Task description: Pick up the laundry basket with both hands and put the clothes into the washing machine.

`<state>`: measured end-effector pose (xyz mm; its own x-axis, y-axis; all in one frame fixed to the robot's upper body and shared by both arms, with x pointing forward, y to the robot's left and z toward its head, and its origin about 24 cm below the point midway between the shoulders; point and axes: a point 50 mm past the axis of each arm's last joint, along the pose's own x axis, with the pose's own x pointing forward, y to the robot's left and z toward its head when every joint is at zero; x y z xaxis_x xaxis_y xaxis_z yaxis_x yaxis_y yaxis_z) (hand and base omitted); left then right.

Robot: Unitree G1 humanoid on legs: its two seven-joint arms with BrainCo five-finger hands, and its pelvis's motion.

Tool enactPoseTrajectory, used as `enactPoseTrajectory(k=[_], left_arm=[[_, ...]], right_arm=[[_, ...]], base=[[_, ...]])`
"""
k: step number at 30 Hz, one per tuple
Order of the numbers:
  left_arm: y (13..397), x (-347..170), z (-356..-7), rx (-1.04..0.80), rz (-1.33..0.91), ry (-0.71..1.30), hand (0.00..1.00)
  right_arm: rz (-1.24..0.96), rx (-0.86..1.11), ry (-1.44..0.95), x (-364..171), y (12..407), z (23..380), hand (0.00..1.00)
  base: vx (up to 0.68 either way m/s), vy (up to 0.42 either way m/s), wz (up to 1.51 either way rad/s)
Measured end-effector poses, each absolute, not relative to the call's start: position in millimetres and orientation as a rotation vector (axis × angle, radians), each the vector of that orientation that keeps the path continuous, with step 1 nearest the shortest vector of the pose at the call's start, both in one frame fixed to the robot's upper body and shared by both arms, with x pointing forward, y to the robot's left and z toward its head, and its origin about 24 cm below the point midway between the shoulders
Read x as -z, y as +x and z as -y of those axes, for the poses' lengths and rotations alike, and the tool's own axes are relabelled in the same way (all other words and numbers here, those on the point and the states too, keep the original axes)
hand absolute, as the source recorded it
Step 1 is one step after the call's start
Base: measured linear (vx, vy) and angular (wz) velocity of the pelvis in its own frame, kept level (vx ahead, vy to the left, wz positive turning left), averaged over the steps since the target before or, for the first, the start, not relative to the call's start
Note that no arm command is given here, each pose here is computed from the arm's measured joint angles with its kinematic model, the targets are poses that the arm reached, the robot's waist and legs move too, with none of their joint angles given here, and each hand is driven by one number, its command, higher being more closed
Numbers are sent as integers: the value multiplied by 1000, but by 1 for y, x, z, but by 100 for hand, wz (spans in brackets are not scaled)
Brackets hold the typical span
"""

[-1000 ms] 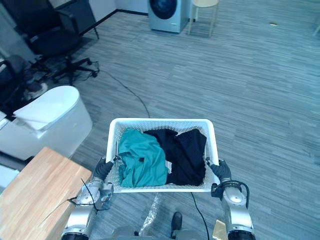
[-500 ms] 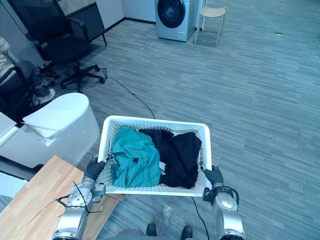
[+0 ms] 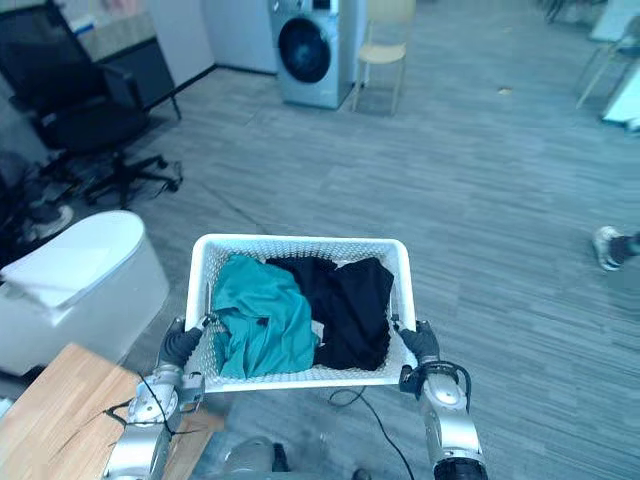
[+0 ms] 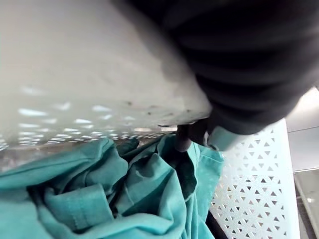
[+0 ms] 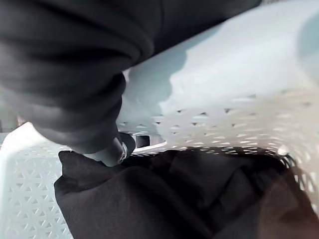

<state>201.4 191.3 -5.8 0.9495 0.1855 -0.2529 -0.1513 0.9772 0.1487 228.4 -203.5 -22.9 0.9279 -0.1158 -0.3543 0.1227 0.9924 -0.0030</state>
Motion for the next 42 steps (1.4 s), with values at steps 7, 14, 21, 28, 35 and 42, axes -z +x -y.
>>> enactPoseTrajectory(k=[7,14,21,28,35,42], left_arm=[[204,-6,-185,-180,-213,99,100],[194,-2,-204,-194,-256,192,100],[201,-7,-201,-159,-233,190,100],[201,7,-191,-167,-285,143,100],[198,17,-193,-168,-327,128,100],[196,18,-196,-204,-331,94,100]], right_arm=[[-309,129,-17,10,237,208,100],[-389,125,25,31,227,187,100],[-378,136,14,28,230,191,100],[-382,133,-30,26,230,200,100],[-378,129,-100,23,234,204,100],[-375,104,-92,23,239,195,100]], base=[[252,125,-49],[490,206,-49],[467,28,-2],[633,-224,1],[596,-142,-68],[445,171,-14]])
